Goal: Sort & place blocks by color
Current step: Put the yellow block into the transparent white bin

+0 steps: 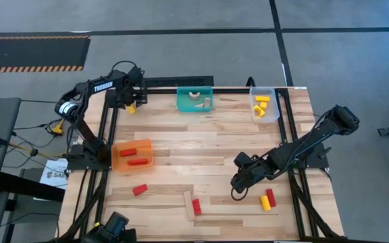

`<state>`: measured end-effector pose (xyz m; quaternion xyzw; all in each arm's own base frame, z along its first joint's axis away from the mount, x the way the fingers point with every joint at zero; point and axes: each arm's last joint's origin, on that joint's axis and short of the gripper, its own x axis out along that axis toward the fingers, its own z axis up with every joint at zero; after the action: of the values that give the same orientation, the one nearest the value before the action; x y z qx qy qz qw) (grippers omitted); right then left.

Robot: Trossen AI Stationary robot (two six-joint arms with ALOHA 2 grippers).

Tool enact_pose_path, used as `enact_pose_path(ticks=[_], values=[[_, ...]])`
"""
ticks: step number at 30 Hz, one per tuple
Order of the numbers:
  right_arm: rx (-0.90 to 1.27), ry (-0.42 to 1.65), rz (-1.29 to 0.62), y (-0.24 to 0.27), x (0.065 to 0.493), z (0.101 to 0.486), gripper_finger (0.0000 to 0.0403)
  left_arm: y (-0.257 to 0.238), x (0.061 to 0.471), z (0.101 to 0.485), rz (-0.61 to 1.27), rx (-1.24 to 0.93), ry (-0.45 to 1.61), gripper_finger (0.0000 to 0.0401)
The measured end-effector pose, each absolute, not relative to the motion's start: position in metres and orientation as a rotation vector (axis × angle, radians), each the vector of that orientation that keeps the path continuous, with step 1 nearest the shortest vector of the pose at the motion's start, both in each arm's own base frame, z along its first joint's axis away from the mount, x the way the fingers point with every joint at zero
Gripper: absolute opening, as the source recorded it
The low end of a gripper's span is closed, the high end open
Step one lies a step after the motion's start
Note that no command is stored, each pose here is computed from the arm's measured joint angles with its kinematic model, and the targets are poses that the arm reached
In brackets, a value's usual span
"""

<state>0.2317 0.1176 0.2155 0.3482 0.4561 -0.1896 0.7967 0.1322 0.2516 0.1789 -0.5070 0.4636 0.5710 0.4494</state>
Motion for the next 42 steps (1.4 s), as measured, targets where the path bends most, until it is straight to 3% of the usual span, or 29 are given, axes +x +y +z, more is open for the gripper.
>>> enact_pose_path(ticks=[5,11,25,30,36,42], values=[[0.752,0.984,-0.401,0.122,0.229,0.215,0.0269,0.260,0.135,0.172,1.525,-1.274,1.050,0.0254],[0.770,1.002,-0.407,0.130,0.223,0.215,0.0269,0.261,0.138,0.157,1.552,-1.278,1.136,0.0246],[0.790,1.018,-0.436,0.135,0.217,0.213,0.0269,0.256,0.143,0.152,1.567,-1.212,1.193,0.0127],[0.778,1.000,-0.450,0.134,0.217,0.213,0.0269,0.248,0.150,0.149,1.538,-1.166,1.242,0.0114],[0.758,1.003,-0.451,0.133,0.217,0.213,0.0269,0.241,0.155,0.146,1.375,-1.186,1.309,0.0128],[0.735,1.006,-0.438,0.133,0.217,0.213,0.0269,0.230,0.170,0.144,0.985,-1.290,1.335,0.0130]])
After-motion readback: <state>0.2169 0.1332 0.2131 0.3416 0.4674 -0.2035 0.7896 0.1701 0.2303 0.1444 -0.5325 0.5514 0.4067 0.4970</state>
